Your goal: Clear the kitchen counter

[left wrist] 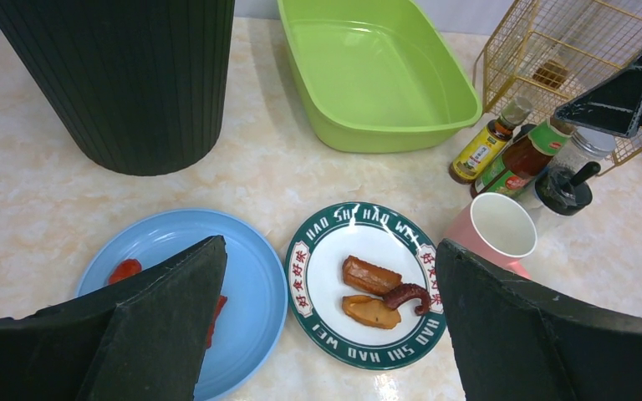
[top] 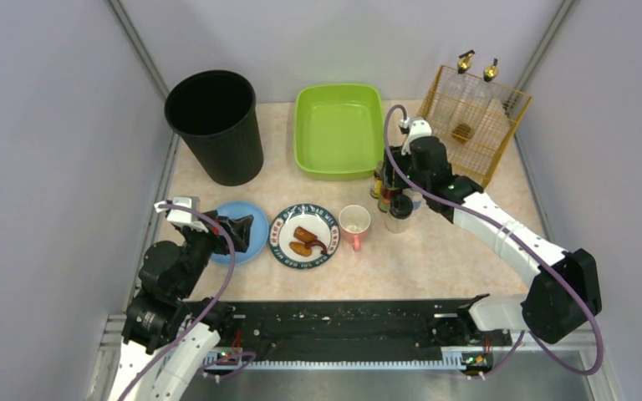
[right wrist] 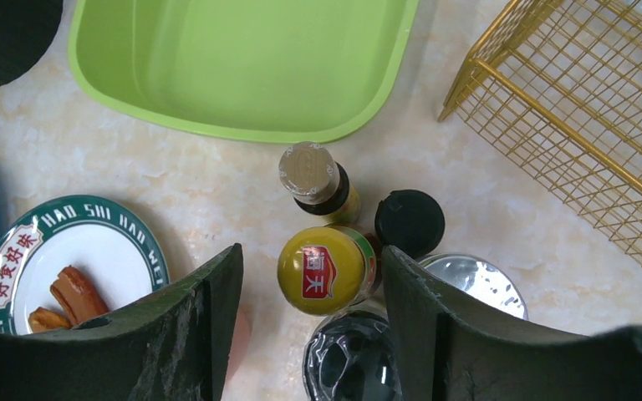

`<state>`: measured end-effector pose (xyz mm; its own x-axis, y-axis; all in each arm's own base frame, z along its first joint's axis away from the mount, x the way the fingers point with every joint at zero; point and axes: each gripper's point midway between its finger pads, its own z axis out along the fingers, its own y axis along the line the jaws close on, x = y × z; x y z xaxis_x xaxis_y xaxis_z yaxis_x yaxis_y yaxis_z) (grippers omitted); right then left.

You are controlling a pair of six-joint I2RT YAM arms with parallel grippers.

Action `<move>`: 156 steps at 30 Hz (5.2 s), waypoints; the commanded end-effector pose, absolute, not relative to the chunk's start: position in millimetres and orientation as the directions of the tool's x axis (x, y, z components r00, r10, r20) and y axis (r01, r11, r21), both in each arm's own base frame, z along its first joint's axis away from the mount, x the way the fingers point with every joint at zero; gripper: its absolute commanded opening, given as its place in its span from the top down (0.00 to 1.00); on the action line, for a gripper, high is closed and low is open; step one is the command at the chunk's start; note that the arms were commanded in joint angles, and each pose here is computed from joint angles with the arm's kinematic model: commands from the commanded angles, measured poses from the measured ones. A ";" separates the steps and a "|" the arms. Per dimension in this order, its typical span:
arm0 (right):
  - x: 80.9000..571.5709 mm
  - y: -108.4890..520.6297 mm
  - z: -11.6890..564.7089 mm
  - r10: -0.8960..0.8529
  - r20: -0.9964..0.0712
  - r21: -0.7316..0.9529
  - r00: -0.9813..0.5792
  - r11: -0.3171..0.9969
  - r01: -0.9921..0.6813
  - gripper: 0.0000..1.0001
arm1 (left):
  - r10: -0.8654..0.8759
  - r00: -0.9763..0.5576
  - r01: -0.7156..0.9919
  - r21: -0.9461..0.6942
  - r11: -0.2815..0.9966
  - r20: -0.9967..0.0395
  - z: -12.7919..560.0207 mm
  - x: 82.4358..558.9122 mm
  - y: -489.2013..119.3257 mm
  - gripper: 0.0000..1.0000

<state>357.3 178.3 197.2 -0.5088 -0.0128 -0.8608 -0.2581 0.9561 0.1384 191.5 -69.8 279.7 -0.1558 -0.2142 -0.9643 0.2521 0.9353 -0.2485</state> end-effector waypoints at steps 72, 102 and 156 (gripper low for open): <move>326.9 184.9 417.2 0.113 -0.992 0.128 -0.064 0.932 -0.340 1.00 | -0.212 -0.134 0.272 -0.241 0.932 -0.968 285.7 194.3 -73.1 0.01; 433.9 96.4 477.7 0.049 -0.991 0.063 0.128 0.993 0.105 1.00 | -0.214 -0.132 0.271 -0.243 0.931 -0.968 285.8 194.0 -72.8 0.01; 567.5 32.7 325.8 0.170 -0.983 0.185 0.073 0.933 0.310 1.00 | -0.199 -0.166 0.260 -0.237 0.936 -0.966 277.7 200.1 -74.4 0.02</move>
